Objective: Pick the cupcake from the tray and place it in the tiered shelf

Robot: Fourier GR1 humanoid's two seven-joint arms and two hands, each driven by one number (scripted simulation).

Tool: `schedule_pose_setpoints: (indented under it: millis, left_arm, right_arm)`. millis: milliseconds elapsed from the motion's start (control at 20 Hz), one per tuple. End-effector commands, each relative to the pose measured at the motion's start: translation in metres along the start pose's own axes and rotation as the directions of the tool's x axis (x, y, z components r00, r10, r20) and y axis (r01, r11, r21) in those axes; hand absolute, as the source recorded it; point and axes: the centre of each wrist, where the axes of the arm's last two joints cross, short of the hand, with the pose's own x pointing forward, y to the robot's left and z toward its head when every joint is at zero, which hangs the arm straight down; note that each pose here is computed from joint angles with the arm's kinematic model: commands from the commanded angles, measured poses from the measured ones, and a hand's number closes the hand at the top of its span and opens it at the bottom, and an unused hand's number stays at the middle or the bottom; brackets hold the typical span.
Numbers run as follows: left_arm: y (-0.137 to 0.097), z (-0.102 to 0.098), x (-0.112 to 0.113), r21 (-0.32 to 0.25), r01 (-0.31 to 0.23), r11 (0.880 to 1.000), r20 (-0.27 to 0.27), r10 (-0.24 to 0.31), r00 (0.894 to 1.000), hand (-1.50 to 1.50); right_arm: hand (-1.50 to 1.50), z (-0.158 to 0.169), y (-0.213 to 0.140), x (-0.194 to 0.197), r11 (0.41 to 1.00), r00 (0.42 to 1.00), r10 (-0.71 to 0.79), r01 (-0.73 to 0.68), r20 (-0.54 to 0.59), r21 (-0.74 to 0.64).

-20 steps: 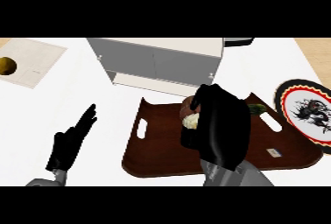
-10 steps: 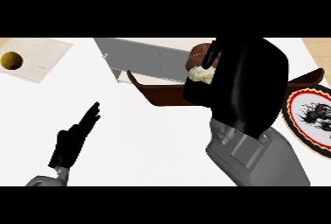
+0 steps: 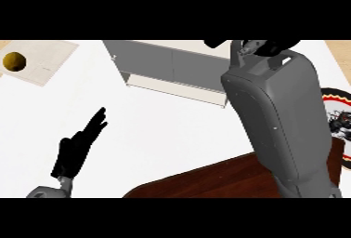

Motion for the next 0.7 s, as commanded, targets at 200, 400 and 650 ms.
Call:
schedule_pose_setpoints:
  millis: [200, 400, 650]
  left_arm:
    - [0.004, 0.003, -0.009, -0.009, 0.0, 1.0, -0.024, 0.0, 1.0, 0.0]
    - [0.001, 0.005, -0.006, -0.016, -0.006, 1.0, -0.018, 0.006, 1.0, 0.0]
    - [-0.008, -0.002, 0.003, -0.035, 0.02, 0.999, -0.026, -0.021, 0.999, 0.0]
  right_arm:
    - [1.5, -0.055, 0.028, 0.02, 0.991, 0.989, 0.09, -0.077, -0.117, 0.113]
    - [1.5, -0.075, 0.062, 0.009, 0.983, 0.988, 0.106, -0.086, -0.115, 0.161]
    - [1.5, -0.076, 0.096, 0.013, 0.968, 0.986, 0.105, -0.071, -0.132, 0.24]
